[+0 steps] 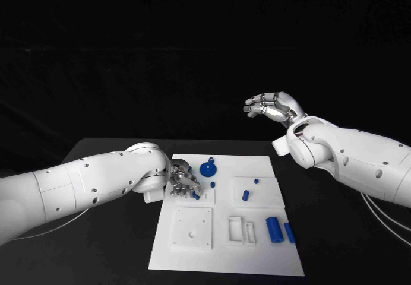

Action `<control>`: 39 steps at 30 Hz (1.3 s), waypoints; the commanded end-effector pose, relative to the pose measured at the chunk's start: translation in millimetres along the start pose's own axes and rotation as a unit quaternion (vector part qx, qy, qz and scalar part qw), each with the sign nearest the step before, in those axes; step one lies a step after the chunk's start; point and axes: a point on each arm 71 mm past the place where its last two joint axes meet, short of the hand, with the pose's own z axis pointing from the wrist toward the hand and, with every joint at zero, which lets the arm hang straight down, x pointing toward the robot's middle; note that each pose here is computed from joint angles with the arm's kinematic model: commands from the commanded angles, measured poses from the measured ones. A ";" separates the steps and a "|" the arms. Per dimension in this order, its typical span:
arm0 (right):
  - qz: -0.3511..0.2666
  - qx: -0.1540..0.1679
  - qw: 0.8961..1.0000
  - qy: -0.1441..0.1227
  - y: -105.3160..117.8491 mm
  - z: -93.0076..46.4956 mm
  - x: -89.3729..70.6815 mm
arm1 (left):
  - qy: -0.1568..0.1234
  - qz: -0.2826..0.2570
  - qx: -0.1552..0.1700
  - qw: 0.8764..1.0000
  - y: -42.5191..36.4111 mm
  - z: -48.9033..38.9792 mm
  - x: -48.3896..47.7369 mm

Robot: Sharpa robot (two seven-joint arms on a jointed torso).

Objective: Assemble the parts on the task board

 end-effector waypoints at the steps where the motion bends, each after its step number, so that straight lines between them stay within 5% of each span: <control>1: 0.004 -0.006 1.000 0.009 1.7 0.2 2.0 | -0.009 0.016 -0.005 1.000 2.1 1.7 3.8; 21: 0.003 -0.003 1.000 0.008 -0.6 -0.5 -0.8 | -0.060 -0.016 0.021 0.998 12.5 -11.2 10.6; 39: 0.005 0.002 1.000 0.009 -4.6 -1.6 -1.5 | -0.121 -0.037 0.051 0.991 10.0 -20.8 18.5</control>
